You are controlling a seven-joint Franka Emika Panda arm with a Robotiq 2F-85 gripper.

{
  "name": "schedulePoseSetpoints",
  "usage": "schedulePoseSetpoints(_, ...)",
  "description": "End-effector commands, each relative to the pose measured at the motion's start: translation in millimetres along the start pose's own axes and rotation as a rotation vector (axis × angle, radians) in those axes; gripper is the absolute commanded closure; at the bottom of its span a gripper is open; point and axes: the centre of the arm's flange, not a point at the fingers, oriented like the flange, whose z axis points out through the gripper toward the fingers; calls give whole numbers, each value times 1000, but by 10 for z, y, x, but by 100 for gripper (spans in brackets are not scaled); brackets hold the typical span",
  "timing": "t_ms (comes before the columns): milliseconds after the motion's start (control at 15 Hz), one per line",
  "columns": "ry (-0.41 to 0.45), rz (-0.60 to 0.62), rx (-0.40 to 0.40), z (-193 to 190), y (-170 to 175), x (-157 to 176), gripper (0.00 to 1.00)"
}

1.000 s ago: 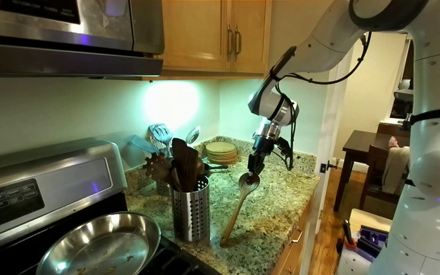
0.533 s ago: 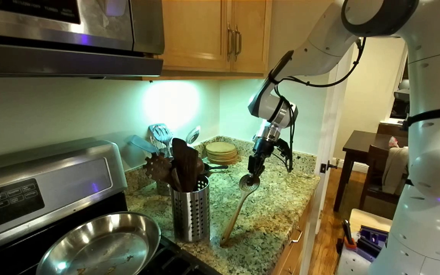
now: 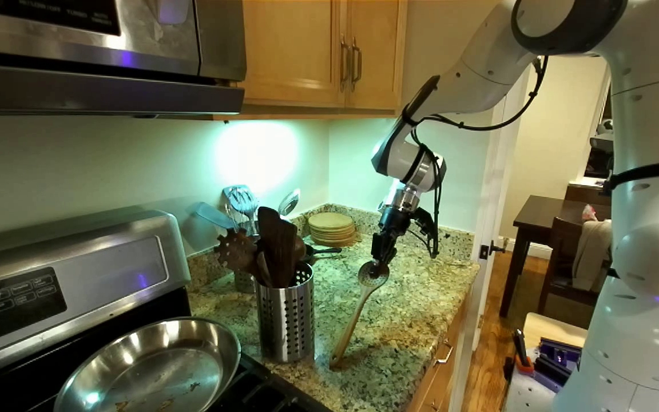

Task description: Take a wooden spoon out of the utensil holder and put it on the counter

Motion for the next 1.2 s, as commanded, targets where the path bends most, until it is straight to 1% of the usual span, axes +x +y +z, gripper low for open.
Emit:
schedulePoseSetpoints(0, 0, 0, 0, 0, 0, 0, 87)
schedulePoseSetpoints(67, 0, 0, 0, 0, 0, 0, 87)
schedulePoseSetpoints(133, 0, 0, 0, 0, 0, 0, 94)
schedulePoseSetpoints(200, 5, 3, 22, 0, 53, 4, 94)
schedulePoseSetpoints(400, 17, 38, 26, 14, 214, 26, 95)
schedulePoseSetpoints(667, 31, 64, 54, 80, 466, 6, 95)
schedulePoseSetpoints(933, 35, 29, 83, 154, 681, 27, 95)
schedulePoseSetpoints(1133, 18, 9, 88, 226, 818, 46, 95)
